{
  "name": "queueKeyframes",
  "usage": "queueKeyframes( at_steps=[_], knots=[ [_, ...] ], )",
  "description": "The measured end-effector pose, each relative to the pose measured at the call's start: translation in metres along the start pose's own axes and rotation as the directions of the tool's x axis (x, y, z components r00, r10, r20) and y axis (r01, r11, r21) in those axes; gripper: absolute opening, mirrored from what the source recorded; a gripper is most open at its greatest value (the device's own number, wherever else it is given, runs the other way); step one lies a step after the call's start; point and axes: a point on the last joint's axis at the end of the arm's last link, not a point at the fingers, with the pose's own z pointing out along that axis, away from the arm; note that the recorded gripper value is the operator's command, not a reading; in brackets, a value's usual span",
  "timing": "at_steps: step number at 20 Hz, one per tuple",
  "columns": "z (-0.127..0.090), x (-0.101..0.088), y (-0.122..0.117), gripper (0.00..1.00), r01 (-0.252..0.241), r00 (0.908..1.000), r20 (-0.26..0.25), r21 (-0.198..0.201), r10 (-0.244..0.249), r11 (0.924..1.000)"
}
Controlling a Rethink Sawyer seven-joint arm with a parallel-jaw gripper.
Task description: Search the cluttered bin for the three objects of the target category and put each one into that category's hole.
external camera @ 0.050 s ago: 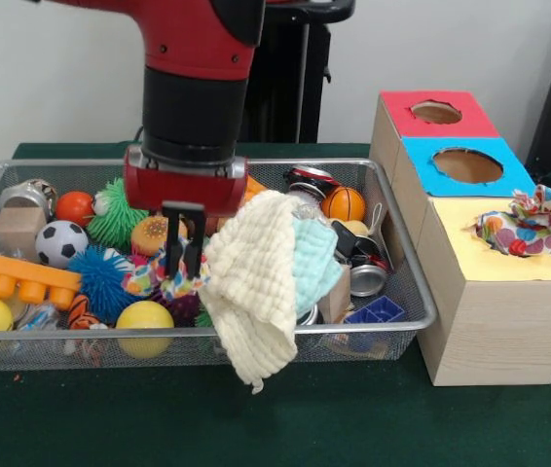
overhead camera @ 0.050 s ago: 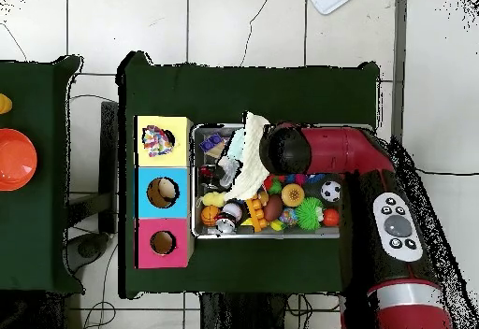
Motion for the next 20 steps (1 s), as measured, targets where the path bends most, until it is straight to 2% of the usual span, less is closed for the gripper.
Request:
queueKeyframes(
  at_steps=[1,4,5,7,8,14,18,20],
  knots=[
    [-0.013,-0.003,-0.001,0.00,-0.014,0.9997,-0.019,-0.003,0.014,0.9999],
    [-0.035,-0.007,-0.002,0.00,-0.034,0.9984,-0.045,-0.007,0.034,0.9994],
    [-0.055,-0.012,-0.004,0.00,-0.054,0.9967,-0.062,-0.010,0.053,0.9985],
    [-0.069,-0.016,-0.005,0.00,-0.067,0.9955,-0.069,-0.013,0.066,0.9977],
    [-0.084,-0.021,-0.005,0.00,-0.080,0.9943,-0.073,-0.016,0.078,0.9967],
    [-0.124,-0.037,0.003,0.00,-0.106,0.9931,-0.053,-0.035,0.104,0.9937],
    [-0.149,-0.050,0.023,0.00,-0.105,0.9944,-0.021,-0.056,0.104,0.9929],
    [-0.162,-0.057,0.043,0.00,-0.092,0.9958,-0.003,-0.072,0.092,0.9932]
  ],
)
